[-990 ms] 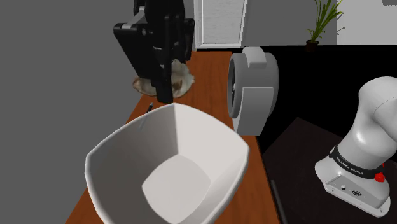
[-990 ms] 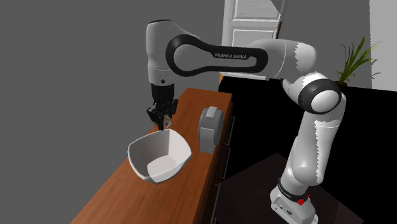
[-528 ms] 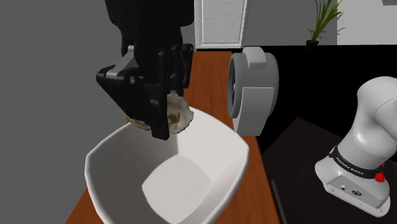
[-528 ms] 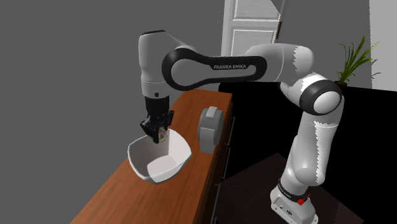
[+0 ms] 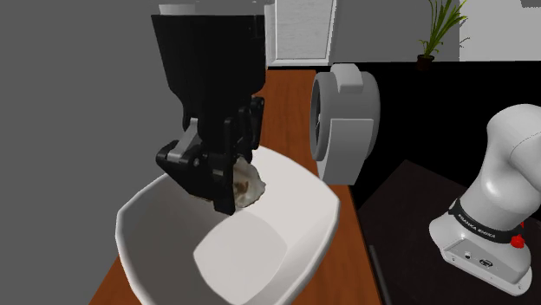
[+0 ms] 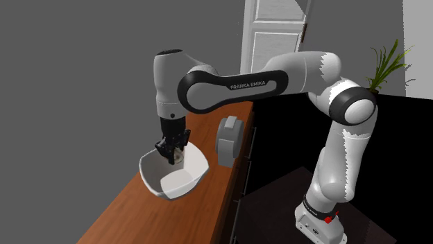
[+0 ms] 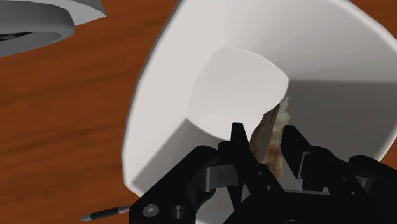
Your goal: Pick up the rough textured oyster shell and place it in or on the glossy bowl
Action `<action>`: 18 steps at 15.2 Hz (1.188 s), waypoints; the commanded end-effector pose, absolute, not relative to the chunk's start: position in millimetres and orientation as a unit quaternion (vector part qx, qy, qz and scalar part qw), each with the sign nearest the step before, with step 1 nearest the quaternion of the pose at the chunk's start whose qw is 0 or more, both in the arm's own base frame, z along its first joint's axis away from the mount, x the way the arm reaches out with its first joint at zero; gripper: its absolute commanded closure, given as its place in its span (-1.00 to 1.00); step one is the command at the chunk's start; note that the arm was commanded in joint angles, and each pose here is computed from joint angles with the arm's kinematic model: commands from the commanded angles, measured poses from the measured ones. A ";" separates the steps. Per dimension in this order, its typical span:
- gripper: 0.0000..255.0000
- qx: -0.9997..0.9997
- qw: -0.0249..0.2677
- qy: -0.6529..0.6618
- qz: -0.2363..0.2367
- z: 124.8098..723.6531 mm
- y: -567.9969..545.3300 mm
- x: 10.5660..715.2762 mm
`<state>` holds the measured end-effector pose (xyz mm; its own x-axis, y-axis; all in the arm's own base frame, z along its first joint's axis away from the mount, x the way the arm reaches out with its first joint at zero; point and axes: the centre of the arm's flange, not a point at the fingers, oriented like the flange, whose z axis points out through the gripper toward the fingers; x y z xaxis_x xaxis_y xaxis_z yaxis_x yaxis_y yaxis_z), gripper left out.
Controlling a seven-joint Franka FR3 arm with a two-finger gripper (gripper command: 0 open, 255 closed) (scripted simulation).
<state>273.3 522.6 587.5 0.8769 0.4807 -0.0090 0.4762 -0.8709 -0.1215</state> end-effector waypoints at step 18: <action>-1.00 -0.967 0.058 -0.247 0.019 634.6 517.3 275.8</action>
<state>276.2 517.5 629.2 0.8770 0.4804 -0.0075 0.4760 -0.8709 -0.1222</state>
